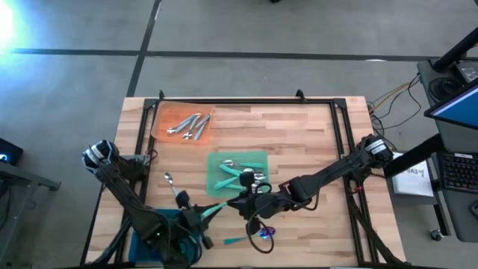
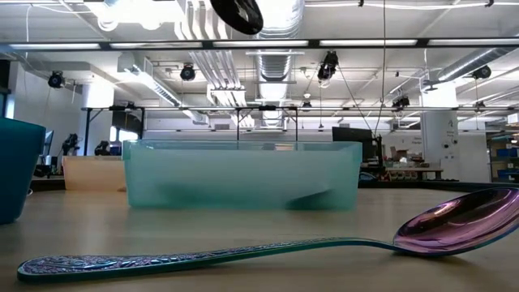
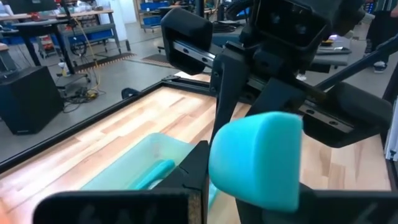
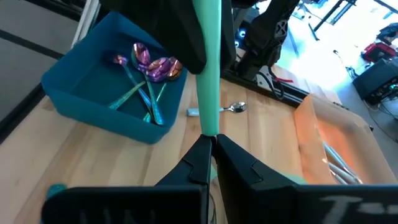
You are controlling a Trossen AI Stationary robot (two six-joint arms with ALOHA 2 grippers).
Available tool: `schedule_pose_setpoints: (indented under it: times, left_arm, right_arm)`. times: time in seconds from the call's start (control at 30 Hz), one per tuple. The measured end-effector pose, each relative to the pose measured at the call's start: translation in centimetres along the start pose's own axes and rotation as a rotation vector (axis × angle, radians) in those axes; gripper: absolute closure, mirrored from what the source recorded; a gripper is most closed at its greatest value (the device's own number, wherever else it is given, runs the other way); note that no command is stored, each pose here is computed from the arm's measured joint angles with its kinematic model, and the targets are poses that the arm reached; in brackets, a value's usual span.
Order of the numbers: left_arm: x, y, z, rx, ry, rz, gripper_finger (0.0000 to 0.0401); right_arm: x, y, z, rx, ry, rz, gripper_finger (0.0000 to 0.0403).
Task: Sort silverware by color (type)
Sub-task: Put the green spoon into the green bin
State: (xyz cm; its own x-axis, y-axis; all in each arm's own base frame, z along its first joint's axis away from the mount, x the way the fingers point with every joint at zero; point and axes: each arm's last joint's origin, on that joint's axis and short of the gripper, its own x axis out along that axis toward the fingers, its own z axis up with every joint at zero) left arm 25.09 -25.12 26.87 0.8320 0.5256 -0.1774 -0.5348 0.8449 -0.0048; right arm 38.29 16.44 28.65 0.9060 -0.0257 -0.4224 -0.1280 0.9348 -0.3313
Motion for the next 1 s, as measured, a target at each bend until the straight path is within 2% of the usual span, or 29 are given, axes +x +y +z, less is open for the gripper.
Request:
schedule_pose_setpoints:
  times: [0.13,0.33,0.57,0.77,1.0]
  left_arm:
    - [0.1,0.2,-0.2,0.027,0.010,0.004,0.0375]
    - [0.7,0.7,-0.3,0.082,0.026,0.029,0.0375]
    - [2.5,1.6,-0.4,0.127,0.080,0.065,0.0375]
    - [4.6,2.5,-0.4,0.152,0.159,0.098,0.0375]
    - [7.1,4.0,-0.3,0.179,0.244,0.153,0.0375]
  right_arm:
    - [0.0,0.0,-0.6,-0.006,0.063,-0.005,0.0381]
    - [-0.2,0.0,-1.3,-0.019,0.136,0.013,0.0319]
    - [-1.4,-1.0,-1.8,0.016,0.229,-0.132,0.0255]
    - [-3.4,-2.0,-2.0,0.107,0.305,-0.159,0.0244]
    - [-5.3,-2.8,-2.4,0.184,0.393,-0.182,0.0256]
